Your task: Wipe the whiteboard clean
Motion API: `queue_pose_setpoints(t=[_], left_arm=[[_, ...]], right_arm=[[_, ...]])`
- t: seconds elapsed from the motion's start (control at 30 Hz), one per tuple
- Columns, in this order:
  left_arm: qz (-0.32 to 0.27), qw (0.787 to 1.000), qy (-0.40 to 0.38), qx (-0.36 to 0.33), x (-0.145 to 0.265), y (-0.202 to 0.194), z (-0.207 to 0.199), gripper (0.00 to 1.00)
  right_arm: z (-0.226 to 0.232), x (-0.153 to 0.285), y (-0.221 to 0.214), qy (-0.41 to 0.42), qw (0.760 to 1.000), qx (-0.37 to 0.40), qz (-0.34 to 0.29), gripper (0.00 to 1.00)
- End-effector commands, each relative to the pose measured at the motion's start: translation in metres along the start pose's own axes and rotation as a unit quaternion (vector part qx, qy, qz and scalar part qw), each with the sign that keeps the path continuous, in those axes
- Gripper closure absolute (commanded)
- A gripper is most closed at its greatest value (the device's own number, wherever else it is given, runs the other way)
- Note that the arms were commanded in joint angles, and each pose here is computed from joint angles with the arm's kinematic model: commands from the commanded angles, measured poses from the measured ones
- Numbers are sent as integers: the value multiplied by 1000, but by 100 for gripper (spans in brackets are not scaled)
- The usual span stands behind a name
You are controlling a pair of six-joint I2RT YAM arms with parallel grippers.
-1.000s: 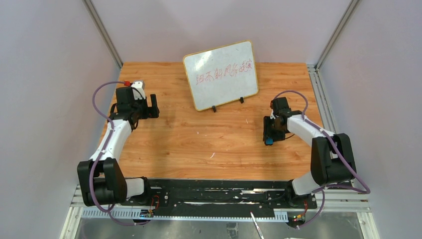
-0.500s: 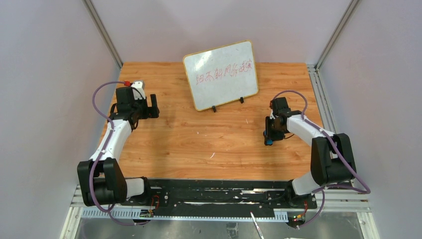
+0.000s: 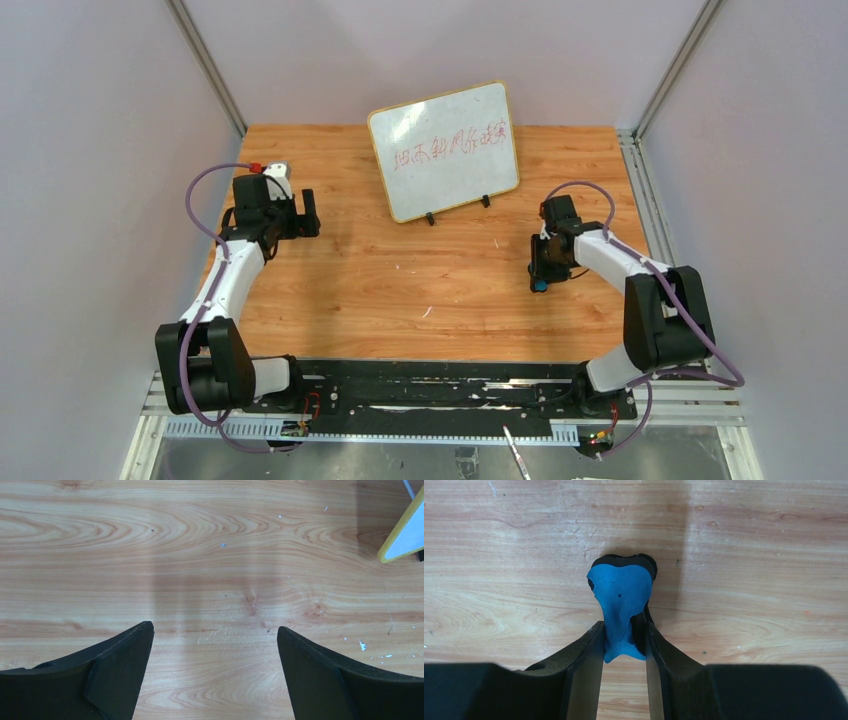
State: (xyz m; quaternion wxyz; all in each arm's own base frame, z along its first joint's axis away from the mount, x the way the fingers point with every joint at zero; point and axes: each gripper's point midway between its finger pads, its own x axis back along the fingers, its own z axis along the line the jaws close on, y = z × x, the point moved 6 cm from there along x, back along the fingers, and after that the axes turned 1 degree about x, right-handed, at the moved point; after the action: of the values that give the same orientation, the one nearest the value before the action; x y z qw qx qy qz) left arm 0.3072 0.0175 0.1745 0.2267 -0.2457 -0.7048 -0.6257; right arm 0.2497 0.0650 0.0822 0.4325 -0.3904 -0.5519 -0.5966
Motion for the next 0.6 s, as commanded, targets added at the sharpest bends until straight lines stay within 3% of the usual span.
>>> queue_pose_setpoints(t=[0.0,0.43,0.57], left_arm=[[-20,1000,1,-4,7,10,-1,2],[-21,1000,3,-4,8,10,0,2],[-20,1000,3,-4,7,10,0,2]], right_arm=[[4,-5,0,-8,1000,12,12,66],[7,-11,1,-7,1000,19,19,65],[8,-13,-1,-6,1000,21,20,69]])
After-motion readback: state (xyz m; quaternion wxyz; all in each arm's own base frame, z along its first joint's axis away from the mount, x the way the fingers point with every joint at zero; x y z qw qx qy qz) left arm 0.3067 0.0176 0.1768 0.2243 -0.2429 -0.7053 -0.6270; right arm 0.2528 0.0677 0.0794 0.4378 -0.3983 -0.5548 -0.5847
